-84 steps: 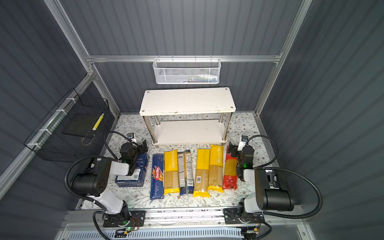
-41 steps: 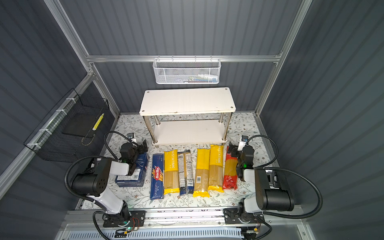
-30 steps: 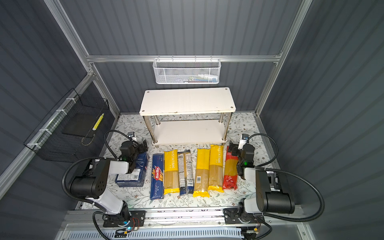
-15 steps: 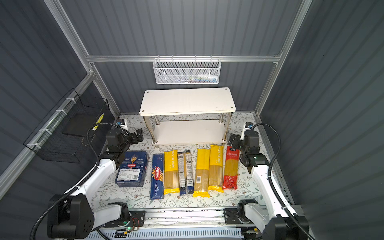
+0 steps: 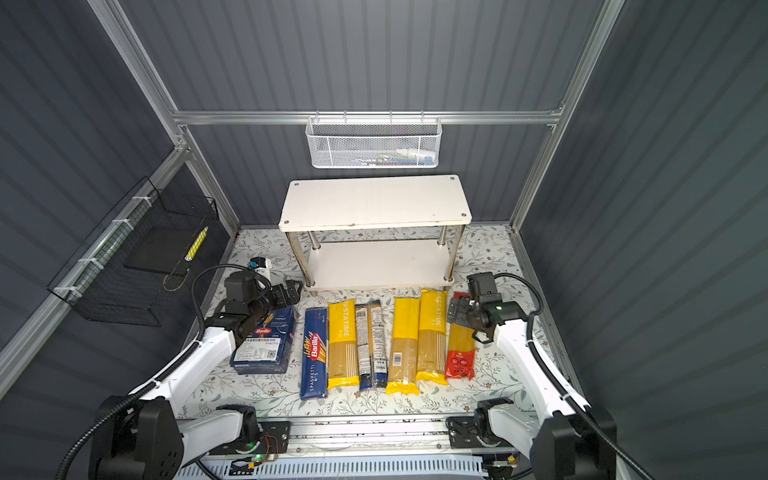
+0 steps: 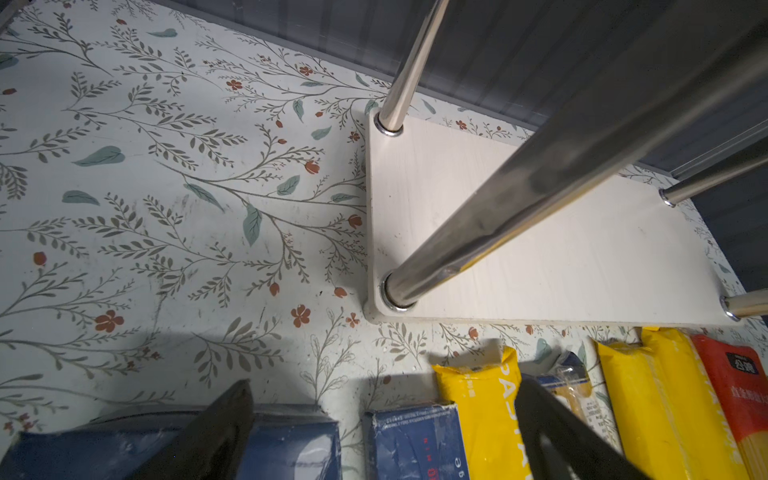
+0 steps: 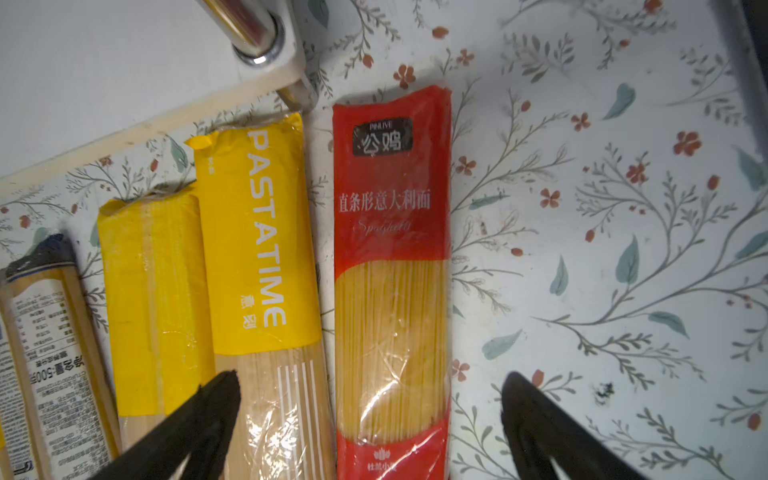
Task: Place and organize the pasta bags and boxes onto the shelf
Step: 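Lower the right gripper over the red bag while the left moves above the blue box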
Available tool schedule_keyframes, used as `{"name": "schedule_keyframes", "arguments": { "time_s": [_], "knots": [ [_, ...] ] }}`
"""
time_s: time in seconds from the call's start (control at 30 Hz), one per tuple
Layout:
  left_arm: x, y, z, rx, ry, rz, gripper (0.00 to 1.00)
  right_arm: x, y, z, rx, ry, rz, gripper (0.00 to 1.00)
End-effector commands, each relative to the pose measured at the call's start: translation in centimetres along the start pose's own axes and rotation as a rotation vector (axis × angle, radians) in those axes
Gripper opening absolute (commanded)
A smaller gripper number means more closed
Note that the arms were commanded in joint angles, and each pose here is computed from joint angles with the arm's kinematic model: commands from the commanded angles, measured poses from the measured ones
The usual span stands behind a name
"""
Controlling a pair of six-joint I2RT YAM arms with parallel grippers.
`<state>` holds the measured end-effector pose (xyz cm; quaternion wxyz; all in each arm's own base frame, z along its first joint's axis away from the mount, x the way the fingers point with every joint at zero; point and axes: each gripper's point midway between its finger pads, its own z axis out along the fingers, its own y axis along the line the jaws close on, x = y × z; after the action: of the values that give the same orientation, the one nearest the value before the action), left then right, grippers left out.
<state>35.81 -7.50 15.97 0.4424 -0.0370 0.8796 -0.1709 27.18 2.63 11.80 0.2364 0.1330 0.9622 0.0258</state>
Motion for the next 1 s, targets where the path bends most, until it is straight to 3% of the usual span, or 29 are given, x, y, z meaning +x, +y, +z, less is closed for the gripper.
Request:
{"name": "schedule_keyframes", "arguments": {
  "time_s": [0.0,0.33,0.57,0.97],
  "knots": [
    [2.0,-0.5,-0.1,0.027,0.101,-0.023,0.99,2.0,0.3,0.4,-0.012,0.116,0.034,0.99],
    [4.1,-0.7,0.5,0.048,0.157,-0.054,0.99,4.0,-1.2,3.0,0.046,0.122,0.076,0.98],
    [4.5,-2.2,0.4,0.159,0.072,-0.057,0.99,3.9,-2.1,3.8,0.103,0.141,0.043,0.99],
    [5.7,-2.2,0.2,0.18,0.024,-0.041,0.99,3.5,-1.3,5.4,0.076,0.182,-0.005,0.99]
  ]
}}
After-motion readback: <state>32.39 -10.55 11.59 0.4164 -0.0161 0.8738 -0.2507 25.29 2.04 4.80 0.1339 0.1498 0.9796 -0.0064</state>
